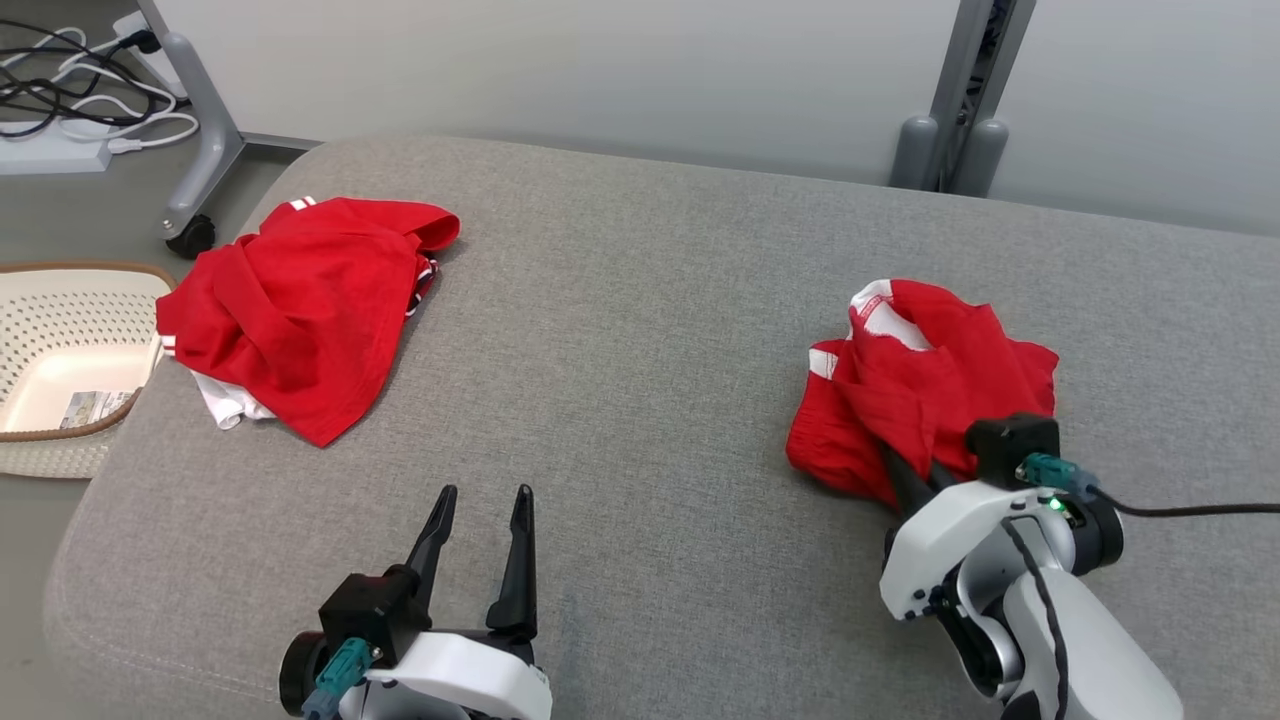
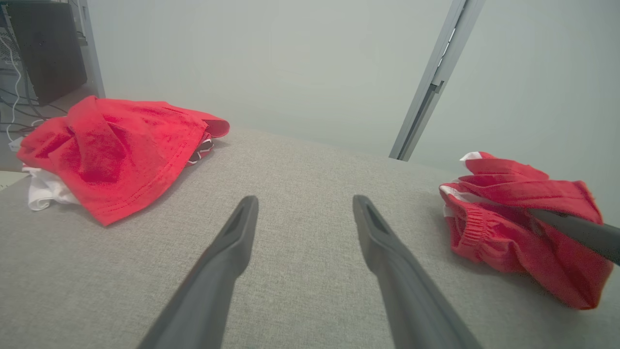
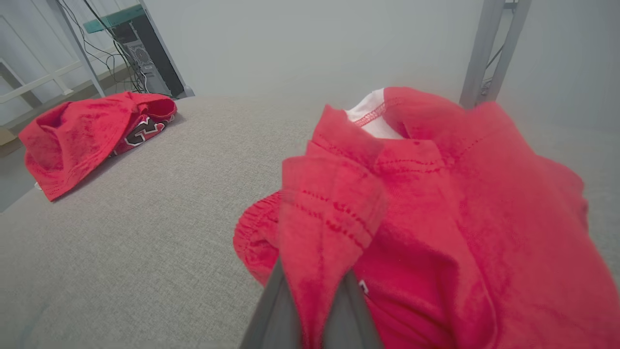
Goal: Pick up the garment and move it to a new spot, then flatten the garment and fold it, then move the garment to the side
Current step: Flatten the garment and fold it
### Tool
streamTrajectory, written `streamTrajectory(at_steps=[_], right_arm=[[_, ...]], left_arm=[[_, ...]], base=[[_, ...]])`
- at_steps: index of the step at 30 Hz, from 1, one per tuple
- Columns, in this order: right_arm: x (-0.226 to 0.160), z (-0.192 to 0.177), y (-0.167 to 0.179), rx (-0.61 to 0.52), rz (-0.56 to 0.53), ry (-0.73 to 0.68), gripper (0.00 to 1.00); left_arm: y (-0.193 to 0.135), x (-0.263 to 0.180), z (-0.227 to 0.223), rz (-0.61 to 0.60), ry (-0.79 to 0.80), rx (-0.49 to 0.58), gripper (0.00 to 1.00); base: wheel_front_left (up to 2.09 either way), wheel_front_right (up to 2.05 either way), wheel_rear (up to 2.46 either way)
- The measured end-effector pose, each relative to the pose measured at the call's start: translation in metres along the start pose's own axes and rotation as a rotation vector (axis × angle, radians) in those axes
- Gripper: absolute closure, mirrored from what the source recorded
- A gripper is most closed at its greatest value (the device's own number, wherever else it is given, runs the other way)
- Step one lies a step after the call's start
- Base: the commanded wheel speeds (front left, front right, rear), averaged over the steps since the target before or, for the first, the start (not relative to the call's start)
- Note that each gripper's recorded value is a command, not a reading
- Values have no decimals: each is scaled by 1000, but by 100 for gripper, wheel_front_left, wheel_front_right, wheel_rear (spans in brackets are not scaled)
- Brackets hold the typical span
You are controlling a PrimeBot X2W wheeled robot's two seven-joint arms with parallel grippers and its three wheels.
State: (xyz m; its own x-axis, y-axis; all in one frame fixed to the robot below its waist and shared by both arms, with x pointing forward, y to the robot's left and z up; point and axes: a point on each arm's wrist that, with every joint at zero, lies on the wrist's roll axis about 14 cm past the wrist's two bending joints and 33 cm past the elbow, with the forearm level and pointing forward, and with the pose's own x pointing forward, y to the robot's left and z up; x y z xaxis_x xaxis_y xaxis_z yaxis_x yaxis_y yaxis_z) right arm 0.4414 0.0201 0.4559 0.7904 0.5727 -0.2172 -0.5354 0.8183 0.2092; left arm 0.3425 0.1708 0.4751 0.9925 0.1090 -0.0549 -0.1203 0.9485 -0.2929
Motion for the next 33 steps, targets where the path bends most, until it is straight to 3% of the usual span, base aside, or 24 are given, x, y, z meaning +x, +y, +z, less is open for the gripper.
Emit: streamTrajectory(at_steps=[16,30,31,32,33], right_arm=[[7,-28,24,-73,81,118,100],[29,-56,18,-101,89,204,98],[31,-57,18,-104,93,209,55],[33,-56,20,-102,99,201,0],[34,-55,21,-94,103,197,0]], left_arm=[[10,0,-4,36,17,-9,0],[17,3,-11,67,42,-9,0],[18,3,-11,69,44,-8,0],[18,3,-12,72,46,-8,0],[19,3,-12,73,47,-7,0]], base=[[0,0,0],[0,0,0],[0,0,0],[0,0,0],[0,0,0]])
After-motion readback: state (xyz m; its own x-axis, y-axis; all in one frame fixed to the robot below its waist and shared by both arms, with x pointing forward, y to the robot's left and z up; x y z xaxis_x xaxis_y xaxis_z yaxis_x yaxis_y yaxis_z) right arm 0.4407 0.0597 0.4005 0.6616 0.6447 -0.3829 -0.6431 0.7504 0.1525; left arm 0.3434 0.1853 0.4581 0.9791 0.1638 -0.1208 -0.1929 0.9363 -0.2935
